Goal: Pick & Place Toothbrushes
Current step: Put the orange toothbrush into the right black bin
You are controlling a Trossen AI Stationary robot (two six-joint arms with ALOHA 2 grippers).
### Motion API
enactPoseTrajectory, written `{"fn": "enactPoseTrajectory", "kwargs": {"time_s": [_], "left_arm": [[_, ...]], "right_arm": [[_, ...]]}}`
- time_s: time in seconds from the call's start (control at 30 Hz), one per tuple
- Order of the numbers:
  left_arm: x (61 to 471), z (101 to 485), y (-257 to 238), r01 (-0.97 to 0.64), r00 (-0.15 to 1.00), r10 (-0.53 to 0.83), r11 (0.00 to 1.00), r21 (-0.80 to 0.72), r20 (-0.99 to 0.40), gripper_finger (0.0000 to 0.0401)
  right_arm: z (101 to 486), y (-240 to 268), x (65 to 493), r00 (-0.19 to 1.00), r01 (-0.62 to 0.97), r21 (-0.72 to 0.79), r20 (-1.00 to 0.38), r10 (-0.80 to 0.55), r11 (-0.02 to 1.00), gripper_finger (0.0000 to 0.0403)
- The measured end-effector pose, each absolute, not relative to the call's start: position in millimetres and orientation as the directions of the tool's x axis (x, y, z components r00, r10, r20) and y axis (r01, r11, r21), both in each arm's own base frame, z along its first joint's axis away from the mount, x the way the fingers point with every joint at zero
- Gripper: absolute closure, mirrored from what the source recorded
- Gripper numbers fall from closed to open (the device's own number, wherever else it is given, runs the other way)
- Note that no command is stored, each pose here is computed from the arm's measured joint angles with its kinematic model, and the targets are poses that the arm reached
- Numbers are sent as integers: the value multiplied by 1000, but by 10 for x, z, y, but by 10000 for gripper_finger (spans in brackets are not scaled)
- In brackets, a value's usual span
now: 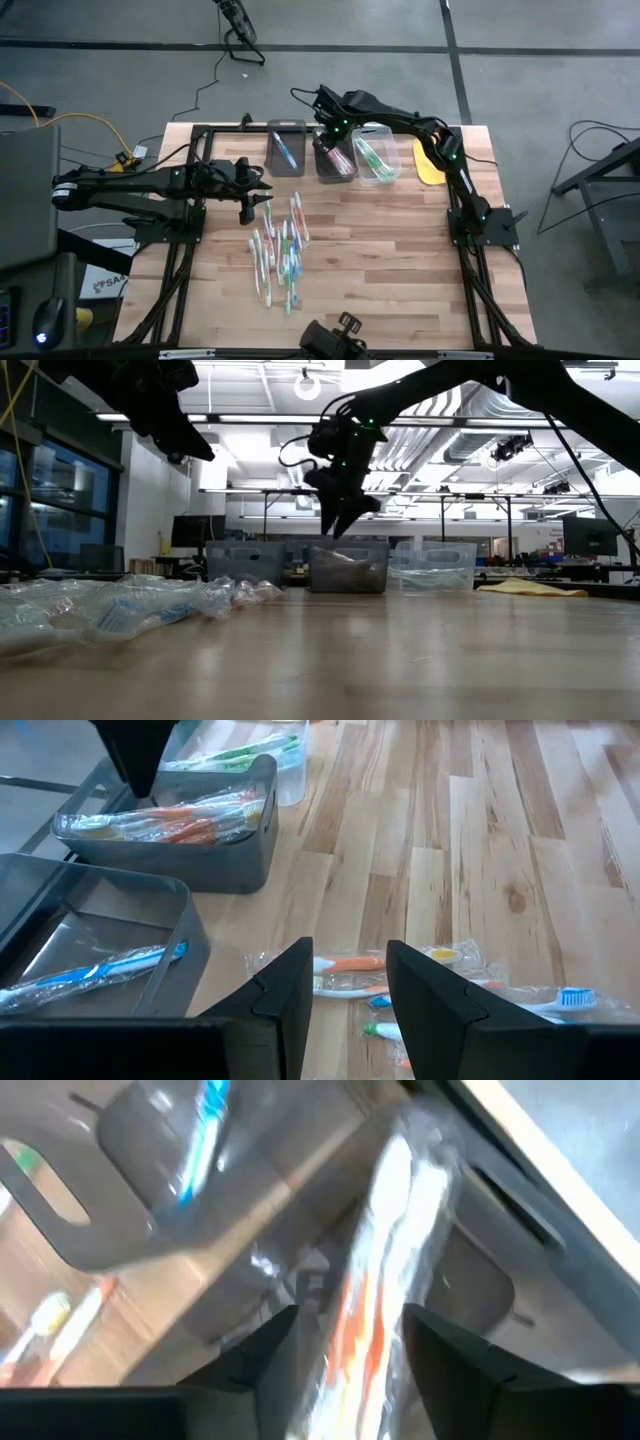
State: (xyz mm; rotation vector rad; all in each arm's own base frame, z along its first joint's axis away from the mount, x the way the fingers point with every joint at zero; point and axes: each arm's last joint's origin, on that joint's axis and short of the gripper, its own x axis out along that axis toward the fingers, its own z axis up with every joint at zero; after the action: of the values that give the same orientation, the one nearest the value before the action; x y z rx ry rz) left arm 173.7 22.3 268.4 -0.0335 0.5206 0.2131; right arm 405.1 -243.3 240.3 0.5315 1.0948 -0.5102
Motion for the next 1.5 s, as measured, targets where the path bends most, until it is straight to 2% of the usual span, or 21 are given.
{"fn": "enactPoseTrajectory", "kwargs": {"time_s": [0.23, 0.3, 0.6, 0.77, 1.03, 1.17, 1.33, 1.5], "left_arm": [[1734, 2677, 222, -210, 842, 193, 977, 23, -504, 277], [1734, 2677, 222, -210, 842, 193, 977, 23, -504, 277], [1722, 2659, 222, -223, 829, 198, 975, 15, -523, 277], [1666, 2590, 242, -324, 759, 278, 946, 29, -589, 277], [1591, 2501, 233, -349, 682, 269, 937, 22, -680, 277], [1569, 2479, 228, -362, 662, 259, 932, 1, -703, 277], [1552, 2460, 220, -355, 649, 233, 935, -17, -725, 277], [1564, 2412, 183, -210, 635, 101, 977, -45, -766, 277]], "right_arm": [[2306, -2417, 4104, 350, 624, 122, -927, -136, 772, 374], [2311, -2421, 4110, 357, 622, 123, -923, -140, 773, 393], [2371, -2358, 4062, 334, 614, 130, -937, -107, 779, 398], [2726, -2068, 4028, 350, 554, 78, -925, -147, 829, 395], [3119, -1459, 4075, 397, 426, -21, -894, -208, 904, 395], [3047, -1242, 4058, 394, 390, -42, -895, -208, 920, 395], [2861, -1028, 3841, 464, 391, -17, -860, -213, 920, 395], [2668, -711, 3522, 580, 382, 35, -787, -210, 924, 395]]}}
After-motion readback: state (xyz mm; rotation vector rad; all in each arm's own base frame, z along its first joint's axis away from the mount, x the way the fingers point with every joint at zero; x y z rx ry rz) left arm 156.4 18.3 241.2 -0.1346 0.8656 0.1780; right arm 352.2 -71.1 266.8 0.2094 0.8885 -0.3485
